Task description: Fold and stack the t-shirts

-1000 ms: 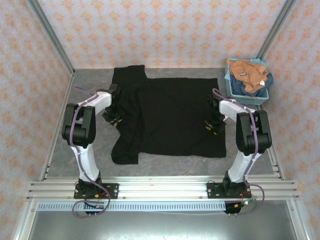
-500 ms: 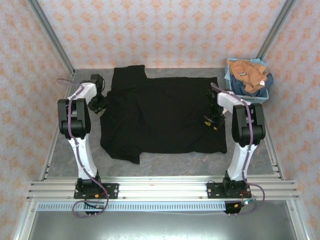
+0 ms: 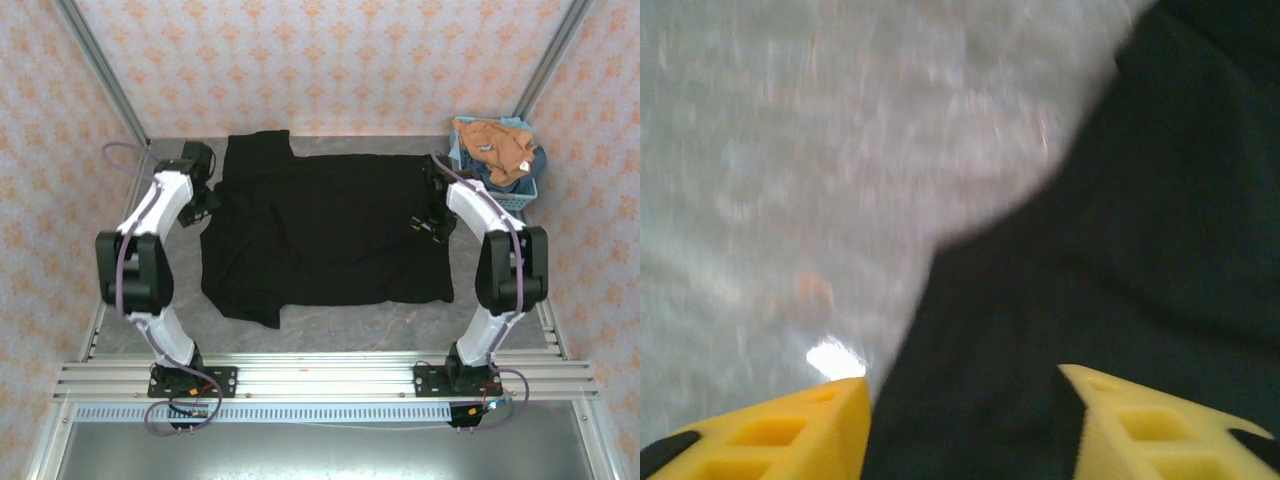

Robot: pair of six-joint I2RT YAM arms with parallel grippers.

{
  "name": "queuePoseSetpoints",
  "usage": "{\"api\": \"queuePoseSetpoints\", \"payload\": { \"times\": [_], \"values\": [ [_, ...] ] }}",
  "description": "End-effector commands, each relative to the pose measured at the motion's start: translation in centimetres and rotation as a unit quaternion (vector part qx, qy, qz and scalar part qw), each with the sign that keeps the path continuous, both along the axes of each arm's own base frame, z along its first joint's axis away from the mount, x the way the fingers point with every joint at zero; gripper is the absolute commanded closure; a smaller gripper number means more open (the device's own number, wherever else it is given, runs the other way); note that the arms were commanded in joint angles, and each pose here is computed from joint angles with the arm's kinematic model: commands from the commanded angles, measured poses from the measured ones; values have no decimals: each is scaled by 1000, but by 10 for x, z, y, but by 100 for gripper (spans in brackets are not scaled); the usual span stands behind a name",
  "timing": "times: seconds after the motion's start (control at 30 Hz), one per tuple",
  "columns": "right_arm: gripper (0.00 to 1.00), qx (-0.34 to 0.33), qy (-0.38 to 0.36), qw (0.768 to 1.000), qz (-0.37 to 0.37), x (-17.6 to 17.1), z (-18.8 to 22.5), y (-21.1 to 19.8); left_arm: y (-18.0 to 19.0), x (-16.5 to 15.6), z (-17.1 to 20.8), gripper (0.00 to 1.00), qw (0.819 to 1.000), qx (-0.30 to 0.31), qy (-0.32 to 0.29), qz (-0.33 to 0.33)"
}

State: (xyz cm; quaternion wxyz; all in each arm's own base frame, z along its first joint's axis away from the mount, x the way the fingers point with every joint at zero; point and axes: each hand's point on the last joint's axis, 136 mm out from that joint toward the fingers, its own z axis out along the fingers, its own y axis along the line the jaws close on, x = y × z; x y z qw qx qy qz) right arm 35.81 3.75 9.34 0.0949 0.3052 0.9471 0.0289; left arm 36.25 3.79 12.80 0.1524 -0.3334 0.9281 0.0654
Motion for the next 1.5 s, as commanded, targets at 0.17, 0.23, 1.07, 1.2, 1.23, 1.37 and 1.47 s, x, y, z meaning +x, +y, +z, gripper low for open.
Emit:
{"api": "queuePoseSetpoints", "payload": {
  "times": [0.17,0.23,1.07,1.2,1.23,1.37,1.47],
  "values": [
    [55,46,8,999,-2,-26,-18,17,-80,-77,-52,54,978,-178,35,98],
    [58,55,14,998,-6,-26,-26,20,-92,-67,-59,56,975,-193,31,103],
    [58,6,95,995,-13,45,-94,6,-6,53,-111,55,994,-28,94,-44],
    [53,10,56,998,-6,60,-66,7,-4,63,-52,44,998,17,36,-55],
    [52,11,46,999,-6,62,-58,7,-8,57,-40,43,998,20,25,-57],
    [50,7,-4,1000,-7,59,-9,4,-30,-10,-9,45,999,14,10,-36],
    [50,21,-33,999,-8,46,16,6,-65,-60,-18,50,998,-33,-6,-45]
  ]
}}
